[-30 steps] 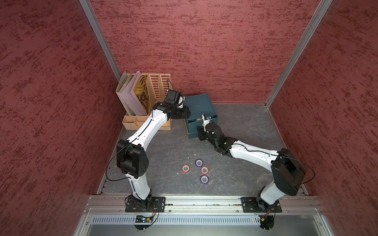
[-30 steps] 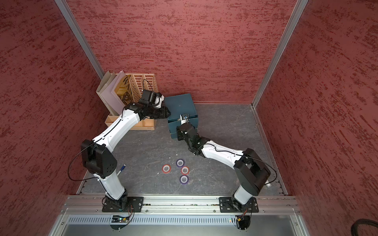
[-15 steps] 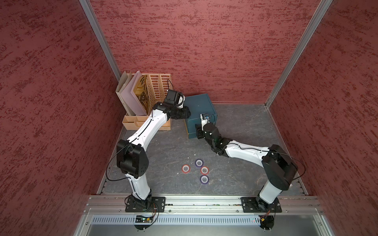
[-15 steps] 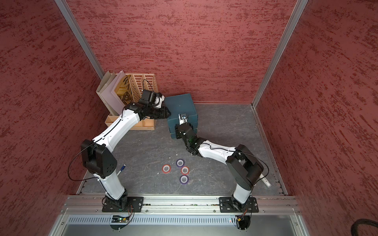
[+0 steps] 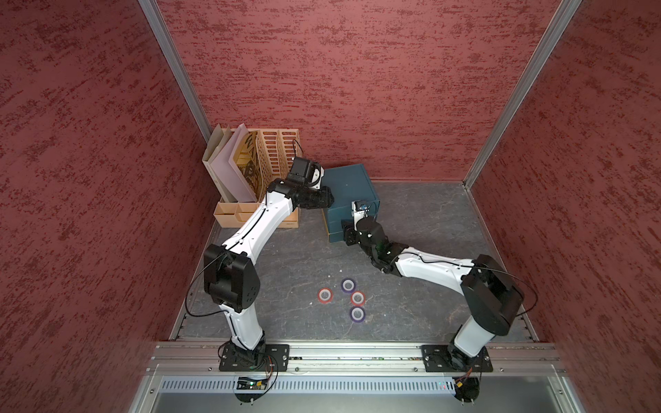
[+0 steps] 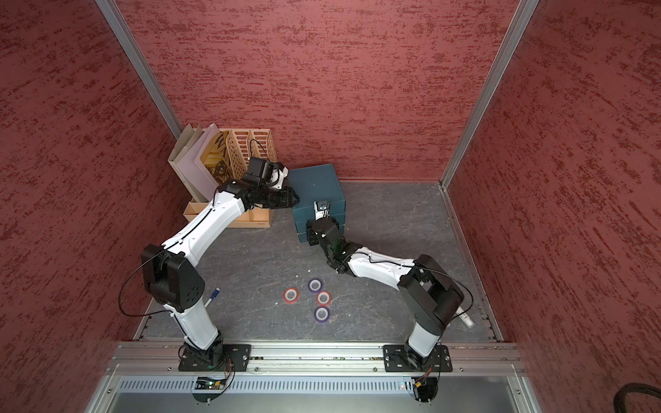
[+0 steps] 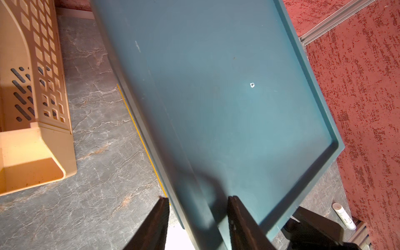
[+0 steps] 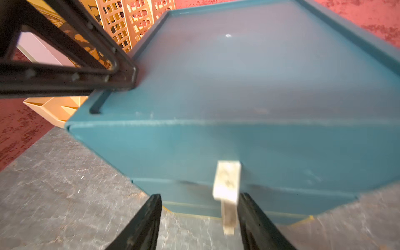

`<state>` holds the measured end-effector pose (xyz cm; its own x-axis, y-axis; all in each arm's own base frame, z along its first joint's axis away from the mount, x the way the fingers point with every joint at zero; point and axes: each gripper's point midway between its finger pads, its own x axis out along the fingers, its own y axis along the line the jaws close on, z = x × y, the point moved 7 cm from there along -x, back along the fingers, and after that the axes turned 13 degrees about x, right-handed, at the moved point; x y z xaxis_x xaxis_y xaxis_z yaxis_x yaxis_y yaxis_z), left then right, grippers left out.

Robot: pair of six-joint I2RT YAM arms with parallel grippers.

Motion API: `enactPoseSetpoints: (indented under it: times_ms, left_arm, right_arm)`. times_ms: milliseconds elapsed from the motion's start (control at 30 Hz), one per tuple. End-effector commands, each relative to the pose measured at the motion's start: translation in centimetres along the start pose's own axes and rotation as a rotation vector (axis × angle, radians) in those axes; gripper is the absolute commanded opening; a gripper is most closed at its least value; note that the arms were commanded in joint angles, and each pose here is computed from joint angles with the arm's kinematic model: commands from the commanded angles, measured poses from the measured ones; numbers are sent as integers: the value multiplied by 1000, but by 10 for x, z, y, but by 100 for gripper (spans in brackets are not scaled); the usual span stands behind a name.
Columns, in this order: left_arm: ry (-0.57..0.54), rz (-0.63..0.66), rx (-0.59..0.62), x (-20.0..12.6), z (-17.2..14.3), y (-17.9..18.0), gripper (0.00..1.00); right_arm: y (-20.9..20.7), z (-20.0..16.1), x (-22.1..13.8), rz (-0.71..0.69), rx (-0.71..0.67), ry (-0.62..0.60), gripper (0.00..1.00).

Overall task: Place the transparent tape into the drawer according to color
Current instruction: Close the drawer in the storage box, then open the drawer in the storage box.

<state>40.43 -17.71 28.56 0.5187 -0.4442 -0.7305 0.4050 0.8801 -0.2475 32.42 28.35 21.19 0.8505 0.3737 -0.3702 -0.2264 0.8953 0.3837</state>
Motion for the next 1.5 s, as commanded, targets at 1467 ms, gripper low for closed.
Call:
enactPoseSetpoints:
  times_ms: [1467]
  left_arm:
    - [27,-16,30,17,-5,-3,48]
  right_arm:
    - [-58,-15,35,365,869,125,55]
